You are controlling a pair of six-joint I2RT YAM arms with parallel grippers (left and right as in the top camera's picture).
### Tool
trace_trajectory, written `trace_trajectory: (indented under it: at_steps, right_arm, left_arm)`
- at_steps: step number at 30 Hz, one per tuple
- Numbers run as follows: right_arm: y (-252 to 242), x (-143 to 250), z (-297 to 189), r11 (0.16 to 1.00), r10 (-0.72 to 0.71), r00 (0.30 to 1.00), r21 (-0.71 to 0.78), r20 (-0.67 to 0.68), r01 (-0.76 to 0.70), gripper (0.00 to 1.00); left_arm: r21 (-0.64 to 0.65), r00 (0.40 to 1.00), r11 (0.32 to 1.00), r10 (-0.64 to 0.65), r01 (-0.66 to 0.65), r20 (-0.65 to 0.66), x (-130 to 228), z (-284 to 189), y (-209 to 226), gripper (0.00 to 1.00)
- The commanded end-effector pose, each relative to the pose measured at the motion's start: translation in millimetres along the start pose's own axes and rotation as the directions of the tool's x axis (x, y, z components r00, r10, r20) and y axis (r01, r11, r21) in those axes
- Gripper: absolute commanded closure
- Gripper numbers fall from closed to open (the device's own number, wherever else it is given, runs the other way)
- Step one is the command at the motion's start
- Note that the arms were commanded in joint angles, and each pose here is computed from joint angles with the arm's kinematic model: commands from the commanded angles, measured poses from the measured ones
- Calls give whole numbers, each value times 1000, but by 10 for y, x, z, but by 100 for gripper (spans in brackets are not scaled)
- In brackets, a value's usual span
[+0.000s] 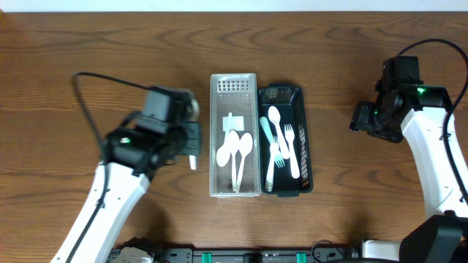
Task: Pack container
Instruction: 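Carry the last spoon into the white basket and release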
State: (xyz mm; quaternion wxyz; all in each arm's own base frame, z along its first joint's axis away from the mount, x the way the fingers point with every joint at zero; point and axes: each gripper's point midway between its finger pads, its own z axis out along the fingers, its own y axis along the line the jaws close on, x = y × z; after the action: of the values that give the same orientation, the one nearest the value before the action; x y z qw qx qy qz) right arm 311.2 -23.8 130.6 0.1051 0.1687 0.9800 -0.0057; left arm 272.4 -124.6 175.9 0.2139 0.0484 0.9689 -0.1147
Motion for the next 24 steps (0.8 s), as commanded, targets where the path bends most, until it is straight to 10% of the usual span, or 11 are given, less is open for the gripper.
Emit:
trace_trajectory:
  at_steps: [1, 15, 18, 24]
  right_arm:
    - [-39, -8, -5, 1000, -1, 1000, 10, 6, 1, 33]
    - [-44, 10, -5, 1000, -1, 1000, 12, -1, 1, 33]
    - [-44, 10, -5, 1000, -1, 1000, 12, -1, 1, 33]
    - [-46, 17, -5, 1000, -2, 1000, 13, -4, 2, 33]
  left_arm:
    - [16, 998, 999, 46, -46, -49, 68, 177, -219, 94]
    - [31, 967, 988, 156, -153, -204, 310, 1055, -640, 93]
    - [23, 964, 988, 156, -154, -217, 327, 1140, -625, 60]
    - [-35, 965, 977, 201, -209, -169, 112, 938, -499, 35]
